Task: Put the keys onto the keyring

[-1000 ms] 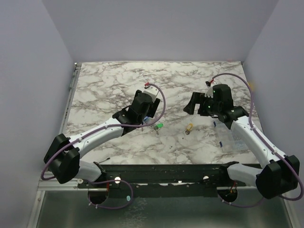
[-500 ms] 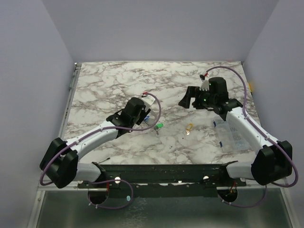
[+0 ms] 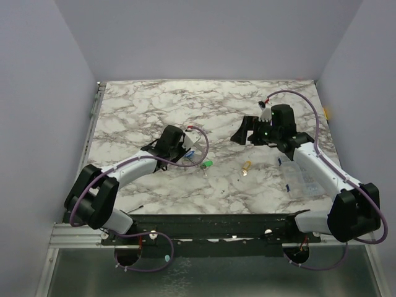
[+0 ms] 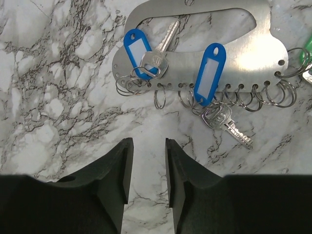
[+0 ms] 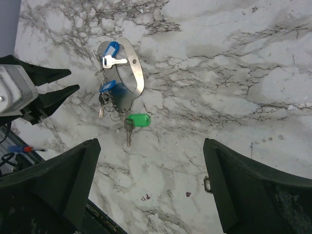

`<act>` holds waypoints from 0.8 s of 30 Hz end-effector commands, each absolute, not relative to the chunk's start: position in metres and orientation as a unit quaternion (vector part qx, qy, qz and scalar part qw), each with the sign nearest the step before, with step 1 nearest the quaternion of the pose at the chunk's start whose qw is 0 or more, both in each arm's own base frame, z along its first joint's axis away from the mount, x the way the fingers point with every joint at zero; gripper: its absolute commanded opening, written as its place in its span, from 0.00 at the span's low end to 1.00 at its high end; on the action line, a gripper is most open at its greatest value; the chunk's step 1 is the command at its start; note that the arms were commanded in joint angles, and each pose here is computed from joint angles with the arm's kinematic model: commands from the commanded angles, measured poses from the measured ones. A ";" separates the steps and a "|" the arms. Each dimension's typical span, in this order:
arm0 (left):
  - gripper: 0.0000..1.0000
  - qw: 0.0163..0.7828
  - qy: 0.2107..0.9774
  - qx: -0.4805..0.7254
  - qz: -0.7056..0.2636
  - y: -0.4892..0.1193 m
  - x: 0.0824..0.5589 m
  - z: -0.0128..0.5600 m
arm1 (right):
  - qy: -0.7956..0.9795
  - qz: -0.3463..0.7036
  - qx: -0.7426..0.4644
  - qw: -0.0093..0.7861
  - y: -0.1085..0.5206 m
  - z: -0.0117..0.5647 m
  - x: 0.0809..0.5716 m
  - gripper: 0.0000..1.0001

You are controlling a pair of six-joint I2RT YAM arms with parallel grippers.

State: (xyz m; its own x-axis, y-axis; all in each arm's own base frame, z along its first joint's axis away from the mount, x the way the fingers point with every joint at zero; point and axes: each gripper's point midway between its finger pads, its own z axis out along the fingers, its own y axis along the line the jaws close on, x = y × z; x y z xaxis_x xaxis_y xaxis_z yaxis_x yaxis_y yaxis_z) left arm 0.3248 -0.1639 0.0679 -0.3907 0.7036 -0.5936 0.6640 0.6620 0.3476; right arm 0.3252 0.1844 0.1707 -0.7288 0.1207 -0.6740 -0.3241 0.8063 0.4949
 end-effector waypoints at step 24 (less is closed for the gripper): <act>0.36 0.372 0.797 0.471 -0.072 -0.176 0.334 0.030 | 0.857 0.350 -0.077 0.370 0.198 0.179 0.317 1.00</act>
State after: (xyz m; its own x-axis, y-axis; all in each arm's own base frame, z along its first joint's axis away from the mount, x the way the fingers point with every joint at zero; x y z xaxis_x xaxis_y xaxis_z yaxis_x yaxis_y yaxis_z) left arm 0.3323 -0.1672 0.0288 -0.3260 0.7052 -0.6297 0.7807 0.5764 0.2413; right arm 0.3216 0.1927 0.1731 -0.7264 0.1290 -0.6751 -0.3564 0.7691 0.5304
